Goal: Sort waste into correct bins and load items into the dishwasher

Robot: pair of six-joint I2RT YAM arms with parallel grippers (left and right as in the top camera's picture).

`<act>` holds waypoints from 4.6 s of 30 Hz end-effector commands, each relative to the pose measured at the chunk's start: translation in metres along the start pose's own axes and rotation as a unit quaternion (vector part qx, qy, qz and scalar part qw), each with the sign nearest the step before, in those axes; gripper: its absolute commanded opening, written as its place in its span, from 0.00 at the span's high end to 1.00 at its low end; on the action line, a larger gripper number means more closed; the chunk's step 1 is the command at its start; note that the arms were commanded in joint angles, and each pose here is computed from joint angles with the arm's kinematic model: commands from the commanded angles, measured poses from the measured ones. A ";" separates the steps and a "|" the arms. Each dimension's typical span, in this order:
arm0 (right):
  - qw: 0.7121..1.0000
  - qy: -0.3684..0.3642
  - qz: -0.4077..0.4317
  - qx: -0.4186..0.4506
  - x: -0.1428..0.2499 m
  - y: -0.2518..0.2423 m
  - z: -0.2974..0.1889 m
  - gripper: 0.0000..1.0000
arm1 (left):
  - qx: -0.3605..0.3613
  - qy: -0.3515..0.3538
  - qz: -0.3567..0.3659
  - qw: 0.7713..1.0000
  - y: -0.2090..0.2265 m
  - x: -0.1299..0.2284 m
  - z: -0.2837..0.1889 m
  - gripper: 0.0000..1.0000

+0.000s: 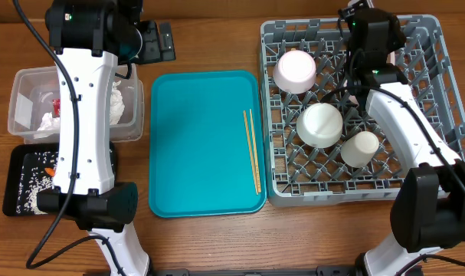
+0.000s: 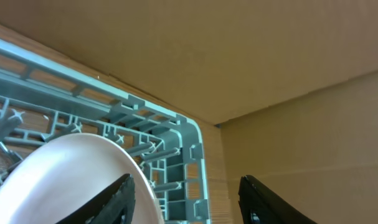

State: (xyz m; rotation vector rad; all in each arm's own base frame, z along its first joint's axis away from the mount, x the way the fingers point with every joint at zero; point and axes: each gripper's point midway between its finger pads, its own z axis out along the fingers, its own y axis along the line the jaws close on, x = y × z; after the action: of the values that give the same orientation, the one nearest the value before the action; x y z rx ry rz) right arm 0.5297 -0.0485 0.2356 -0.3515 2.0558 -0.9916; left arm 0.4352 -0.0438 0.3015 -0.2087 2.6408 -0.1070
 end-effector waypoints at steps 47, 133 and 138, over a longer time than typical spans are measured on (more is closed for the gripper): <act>0.787 0.074 0.180 -0.585 -0.030 0.310 -0.334 0.59 | 0.013 -0.019 -0.002 1.000 -0.006 -0.003 -0.016 0.00; 0.823 0.303 0.208 -0.433 0.068 0.379 -0.258 0.43 | 0.013 -0.019 -0.002 1.000 -0.006 -0.003 -0.016 0.00; 0.824 0.300 0.210 -0.432 0.066 0.379 -0.257 0.50 | 0.013 -0.019 -0.002 1.000 -0.006 -0.003 -0.016 0.00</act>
State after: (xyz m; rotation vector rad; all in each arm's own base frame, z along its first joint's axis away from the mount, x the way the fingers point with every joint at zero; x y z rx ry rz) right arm 0.3243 0.2924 0.0092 -0.0122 2.8993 0.1747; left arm 0.4352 -0.0438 0.3015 -0.2087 2.6408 -0.1070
